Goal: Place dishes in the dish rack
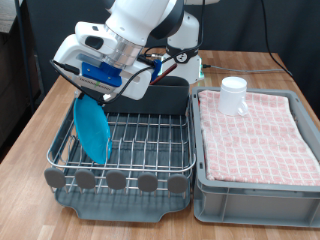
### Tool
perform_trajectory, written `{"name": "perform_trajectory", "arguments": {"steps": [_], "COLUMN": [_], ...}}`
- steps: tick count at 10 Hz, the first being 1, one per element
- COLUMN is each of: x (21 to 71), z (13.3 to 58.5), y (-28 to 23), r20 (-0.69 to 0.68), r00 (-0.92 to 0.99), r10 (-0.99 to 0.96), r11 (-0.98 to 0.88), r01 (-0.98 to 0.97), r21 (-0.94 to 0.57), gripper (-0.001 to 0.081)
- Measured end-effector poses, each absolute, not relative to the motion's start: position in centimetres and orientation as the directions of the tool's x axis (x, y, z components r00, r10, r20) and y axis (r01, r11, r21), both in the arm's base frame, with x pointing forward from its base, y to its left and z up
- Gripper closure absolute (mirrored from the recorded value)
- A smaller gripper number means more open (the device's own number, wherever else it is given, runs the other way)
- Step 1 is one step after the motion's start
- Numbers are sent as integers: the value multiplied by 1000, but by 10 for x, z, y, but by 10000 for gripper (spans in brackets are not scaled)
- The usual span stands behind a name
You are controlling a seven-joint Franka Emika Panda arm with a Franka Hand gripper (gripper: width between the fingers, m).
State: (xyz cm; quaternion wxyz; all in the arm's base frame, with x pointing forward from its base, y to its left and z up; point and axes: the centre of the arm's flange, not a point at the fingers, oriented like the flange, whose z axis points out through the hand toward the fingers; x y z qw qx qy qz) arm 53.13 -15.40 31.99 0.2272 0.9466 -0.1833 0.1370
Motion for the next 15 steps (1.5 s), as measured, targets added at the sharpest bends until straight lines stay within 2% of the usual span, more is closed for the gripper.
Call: {"name": "perform_trajectory", "arguments": {"steps": [1, 2, 3, 4, 5, 6, 11, 15], "x": [532, 533, 533, 533, 532, 531, 510, 512], "z": [323, 326, 332, 339, 348, 358, 406, 403], "y": [-155, -157, -159, -161, -164, -166, -164, -151], "r20": [340, 335, 333, 333, 332, 334, 287, 227], "r00": [897, 899, 901, 905, 908, 910, 913, 909], "r10": [-282, -283, -279, -266, -254, -247, -289, -349], "r11": [-842, -852, -863, -878, -889, -897, -902, -896], "r01": [-401, -396, -387, -370, -354, -345, -361, -395], "r21": [361, 342, 324, 304, 289, 277, 239, 203], "gripper": [385, 197, 197, 46, 46, 10, 4, 4]}}
